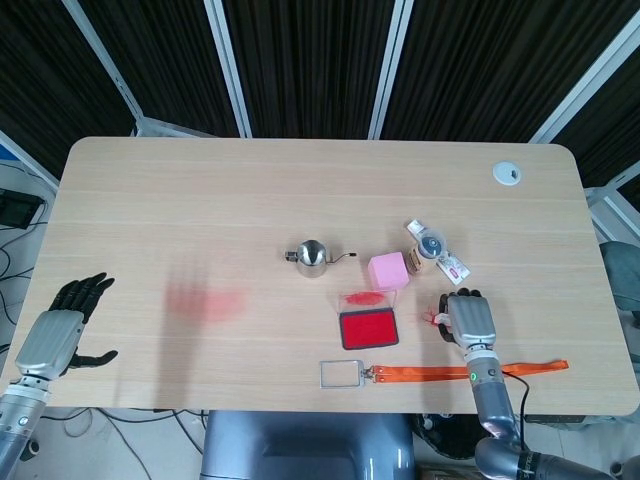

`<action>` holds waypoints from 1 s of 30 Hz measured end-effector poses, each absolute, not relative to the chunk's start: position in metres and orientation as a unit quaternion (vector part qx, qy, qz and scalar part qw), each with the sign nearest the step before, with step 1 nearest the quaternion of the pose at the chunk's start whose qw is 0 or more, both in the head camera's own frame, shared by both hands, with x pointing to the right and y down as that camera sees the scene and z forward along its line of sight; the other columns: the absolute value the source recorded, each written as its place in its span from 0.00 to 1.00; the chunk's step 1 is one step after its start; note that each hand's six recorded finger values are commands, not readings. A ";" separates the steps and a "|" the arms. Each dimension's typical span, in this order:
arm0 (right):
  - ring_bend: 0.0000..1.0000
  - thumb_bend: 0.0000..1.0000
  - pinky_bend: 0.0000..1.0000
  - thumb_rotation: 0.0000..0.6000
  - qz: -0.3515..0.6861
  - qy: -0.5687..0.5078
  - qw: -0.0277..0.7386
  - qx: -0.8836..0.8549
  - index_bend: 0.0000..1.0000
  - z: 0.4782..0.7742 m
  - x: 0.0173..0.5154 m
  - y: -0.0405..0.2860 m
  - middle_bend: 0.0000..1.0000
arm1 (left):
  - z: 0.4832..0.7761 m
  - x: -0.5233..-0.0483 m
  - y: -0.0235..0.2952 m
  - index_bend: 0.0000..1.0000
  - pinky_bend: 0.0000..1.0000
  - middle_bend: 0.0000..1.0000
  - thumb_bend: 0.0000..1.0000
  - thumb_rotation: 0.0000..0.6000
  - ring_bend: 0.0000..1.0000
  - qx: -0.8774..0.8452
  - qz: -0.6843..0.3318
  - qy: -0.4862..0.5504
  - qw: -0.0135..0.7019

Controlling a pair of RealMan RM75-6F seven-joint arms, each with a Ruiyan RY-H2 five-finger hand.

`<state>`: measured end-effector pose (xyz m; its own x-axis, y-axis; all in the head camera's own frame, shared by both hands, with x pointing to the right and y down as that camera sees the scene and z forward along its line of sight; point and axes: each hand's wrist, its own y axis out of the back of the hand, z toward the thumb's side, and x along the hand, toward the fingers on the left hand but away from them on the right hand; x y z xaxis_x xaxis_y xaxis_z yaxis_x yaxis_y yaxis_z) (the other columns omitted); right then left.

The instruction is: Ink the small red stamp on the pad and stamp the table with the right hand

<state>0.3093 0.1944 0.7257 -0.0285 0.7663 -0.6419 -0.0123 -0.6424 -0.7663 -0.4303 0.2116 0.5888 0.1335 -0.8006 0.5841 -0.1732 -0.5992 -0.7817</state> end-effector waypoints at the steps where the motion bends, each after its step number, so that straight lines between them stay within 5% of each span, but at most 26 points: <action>1: 0.29 0.43 0.29 1.00 0.652 -0.300 0.298 -0.629 0.54 0.726 0.309 0.194 0.47 | 0.589 -0.430 0.212 0.00 0.00 0.00 0.01 1.00 0.00 -0.699 -0.558 0.349 0.281; 9: 0.35 0.60 0.30 1.00 0.652 -0.299 0.299 -0.630 0.62 0.725 0.310 0.195 0.54 | 0.589 -0.430 0.212 0.00 0.00 0.00 0.01 1.00 0.00 -0.699 -0.558 0.349 0.280; 30: 0.49 0.69 0.46 1.00 0.575 -0.294 0.349 -0.680 0.75 0.700 0.301 0.193 0.65 | 0.589 -0.431 0.212 0.00 0.00 0.00 0.01 1.00 0.00 -0.698 -0.560 0.350 0.277</action>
